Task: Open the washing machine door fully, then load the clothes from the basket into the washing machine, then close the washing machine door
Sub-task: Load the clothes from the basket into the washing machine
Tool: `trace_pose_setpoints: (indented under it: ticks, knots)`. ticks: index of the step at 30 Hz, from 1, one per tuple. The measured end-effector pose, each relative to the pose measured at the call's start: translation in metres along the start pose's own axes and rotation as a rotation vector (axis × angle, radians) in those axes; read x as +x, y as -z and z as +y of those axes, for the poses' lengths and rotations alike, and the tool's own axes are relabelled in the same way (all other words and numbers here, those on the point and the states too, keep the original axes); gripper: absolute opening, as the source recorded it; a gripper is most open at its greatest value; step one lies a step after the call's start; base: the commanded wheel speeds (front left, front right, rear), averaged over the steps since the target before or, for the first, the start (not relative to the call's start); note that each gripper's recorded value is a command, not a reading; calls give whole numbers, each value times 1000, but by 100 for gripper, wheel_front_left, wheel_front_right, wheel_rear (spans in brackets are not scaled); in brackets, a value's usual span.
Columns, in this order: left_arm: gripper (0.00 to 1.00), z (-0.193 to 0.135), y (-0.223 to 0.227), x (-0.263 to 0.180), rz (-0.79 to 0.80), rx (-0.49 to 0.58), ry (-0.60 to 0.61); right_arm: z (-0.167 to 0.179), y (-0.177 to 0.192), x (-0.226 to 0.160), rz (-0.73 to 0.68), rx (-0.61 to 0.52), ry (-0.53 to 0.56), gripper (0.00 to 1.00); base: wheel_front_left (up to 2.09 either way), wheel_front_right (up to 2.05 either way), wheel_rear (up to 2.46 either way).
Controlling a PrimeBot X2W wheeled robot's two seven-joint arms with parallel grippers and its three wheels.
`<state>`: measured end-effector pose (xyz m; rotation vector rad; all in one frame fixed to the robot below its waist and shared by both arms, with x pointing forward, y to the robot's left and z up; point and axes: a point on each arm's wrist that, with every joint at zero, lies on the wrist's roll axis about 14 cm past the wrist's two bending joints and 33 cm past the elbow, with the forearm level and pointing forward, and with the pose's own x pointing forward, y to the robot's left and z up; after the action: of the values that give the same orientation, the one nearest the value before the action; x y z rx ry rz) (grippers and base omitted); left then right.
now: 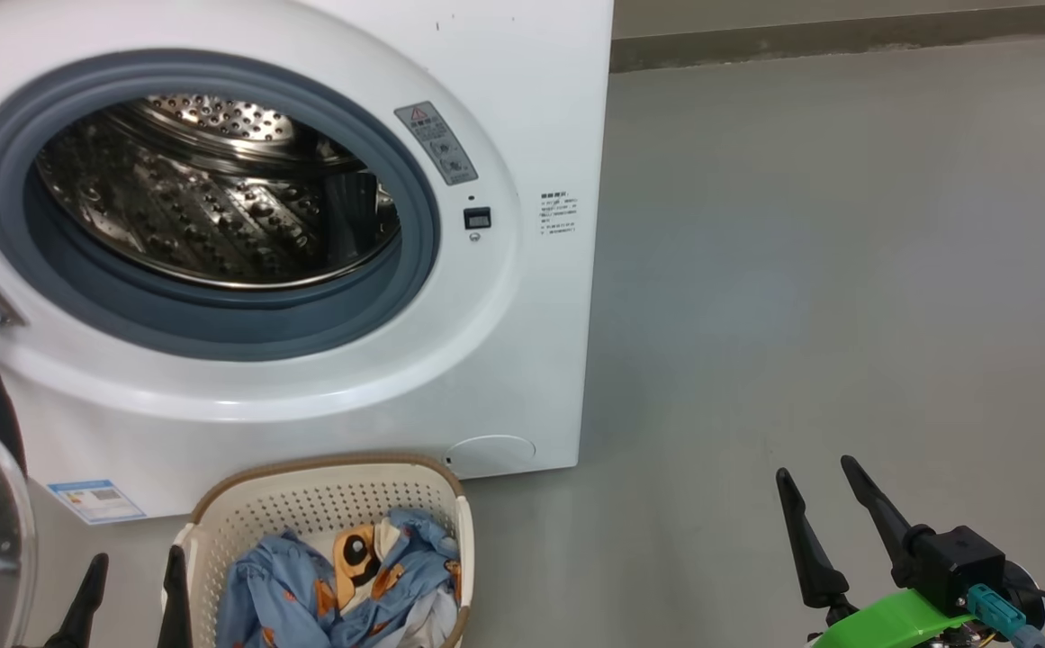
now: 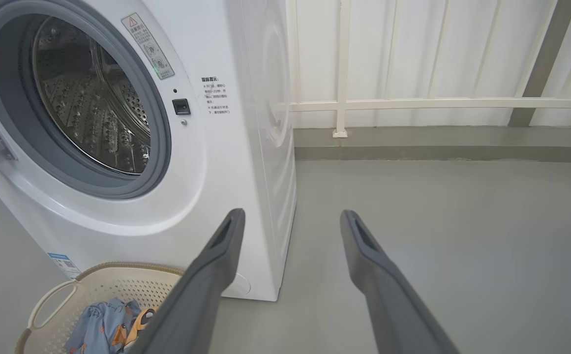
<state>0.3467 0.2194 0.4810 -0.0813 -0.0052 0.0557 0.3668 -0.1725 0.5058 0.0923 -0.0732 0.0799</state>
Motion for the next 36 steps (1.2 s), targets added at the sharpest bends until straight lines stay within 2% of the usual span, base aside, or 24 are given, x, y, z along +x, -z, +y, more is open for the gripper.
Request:
trace_pose_setpoints:
  ticks: [21,36]
  knots:
    - [100,-10,21,6,65,-6,28,-5,18,4,52,4,13,100,5,-5,0]
    - [100,-13,45,45,123,-20,53,-9,50,30,126,58,26,100,0,0,0]
